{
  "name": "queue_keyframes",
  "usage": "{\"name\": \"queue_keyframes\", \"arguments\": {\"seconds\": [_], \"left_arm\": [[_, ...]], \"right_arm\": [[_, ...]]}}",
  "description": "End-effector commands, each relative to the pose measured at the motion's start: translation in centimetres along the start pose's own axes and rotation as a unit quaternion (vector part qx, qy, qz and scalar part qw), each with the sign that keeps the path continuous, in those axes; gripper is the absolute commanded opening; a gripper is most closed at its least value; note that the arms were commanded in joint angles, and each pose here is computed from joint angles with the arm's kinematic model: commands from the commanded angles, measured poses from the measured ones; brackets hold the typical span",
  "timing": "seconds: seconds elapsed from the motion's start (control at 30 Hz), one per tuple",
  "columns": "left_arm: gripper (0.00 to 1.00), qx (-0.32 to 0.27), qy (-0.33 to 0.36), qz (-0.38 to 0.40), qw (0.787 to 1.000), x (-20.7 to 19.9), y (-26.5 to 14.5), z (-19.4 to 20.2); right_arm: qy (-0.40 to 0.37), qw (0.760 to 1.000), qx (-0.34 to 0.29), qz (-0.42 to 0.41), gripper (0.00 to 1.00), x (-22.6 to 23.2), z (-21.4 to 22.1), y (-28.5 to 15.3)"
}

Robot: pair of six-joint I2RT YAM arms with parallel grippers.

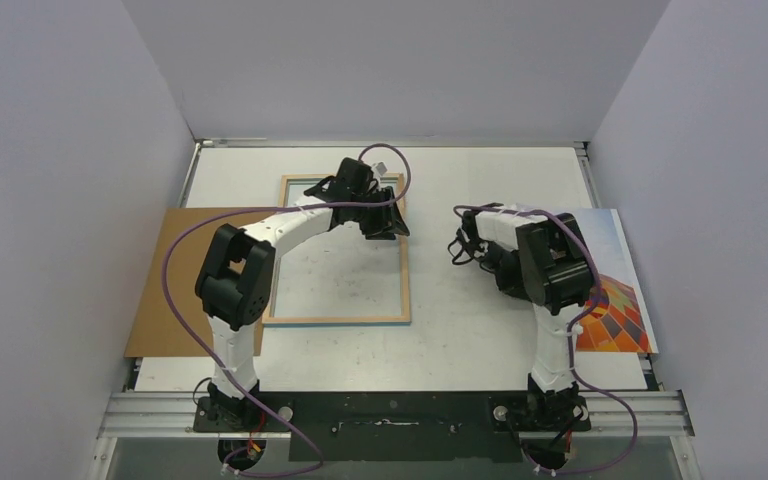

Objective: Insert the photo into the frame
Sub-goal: Move the photo to the center of the board.

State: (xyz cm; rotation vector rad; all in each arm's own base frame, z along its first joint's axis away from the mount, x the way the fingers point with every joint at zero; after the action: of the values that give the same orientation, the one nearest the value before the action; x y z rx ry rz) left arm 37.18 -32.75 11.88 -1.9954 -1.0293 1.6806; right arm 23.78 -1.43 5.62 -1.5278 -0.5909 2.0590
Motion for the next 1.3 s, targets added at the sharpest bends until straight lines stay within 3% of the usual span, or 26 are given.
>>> {"name": "queue_keyframes", "arguments": {"seconds": [0.0, 0.2, 0.37, 0.63, 0.8, 0.97, 1.17, 1.2, 1.27], "left_arm": [[0.42, -0.084, 0.047, 0.002, 0.995, -3.7, -5.6, -3.7], [0.42, -0.178, 0.048, -0.093, 0.979, -2.4, -11.9, -6.3], [0.44, -0.274, 0.021, -0.166, 0.947, -1.0, -19.1, -7.8], [0.45, -0.463, -0.008, -0.231, 0.856, -1.3, -33.9, -7.0], [0.46, -0.530, -0.013, -0.227, 0.817, -1.9, -40.1, -5.2], [0.47, -0.553, 0.001, -0.208, 0.807, -2.6, -42.4, -4.1], [0.47, -0.551, 0.004, -0.204, 0.809, -2.6, -42.7, -3.7], [0.47, -0.550, 0.004, -0.202, 0.811, -2.6, -42.6, -3.7], [0.47, -0.547, 0.004, -0.201, 0.812, -2.7, -42.5, -3.7]], "right_arm": [[0.083, 0.988, -0.085, -0.097, 0.00, -2.6, -1.4, -5.6], [0.156, 0.929, -0.191, -0.274, 0.00, -3.6, -5.3, -14.6], [0.138, 0.884, -0.269, -0.357, 0.00, -1.9, -8.6, -22.1], [-0.001, 0.815, -0.352, -0.459, 0.00, 10.3, -9.7, -35.1], [-0.081, 0.747, -0.377, -0.543, 0.00, 19.2, -6.5, -42.2], [-0.153, 0.659, -0.415, -0.608, 0.00, 24.9, -2.4, -47.4], [-0.215, 0.552, -0.432, -0.680, 0.00, 28.6, 1.8, -51.5], [-0.221, 0.540, -0.432, -0.688, 0.00, 29.0, 2.3, -52.0], [-0.218, 0.539, -0.427, -0.693, 0.00, 29.9, 2.5, -52.3]]}}
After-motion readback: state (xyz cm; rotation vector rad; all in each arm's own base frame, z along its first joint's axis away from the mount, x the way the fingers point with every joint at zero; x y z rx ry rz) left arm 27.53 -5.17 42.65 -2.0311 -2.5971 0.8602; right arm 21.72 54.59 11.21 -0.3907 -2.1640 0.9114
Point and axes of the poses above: each gripper's point midway between its finger pads, its own y axis out along the fingers, its own x axis along the line the jaws close on, z = x × y, the point moved 2 cm from there along -y, back along the fingers, and after that the axes turned 5 degrees about -y, right-handed, at the moved point
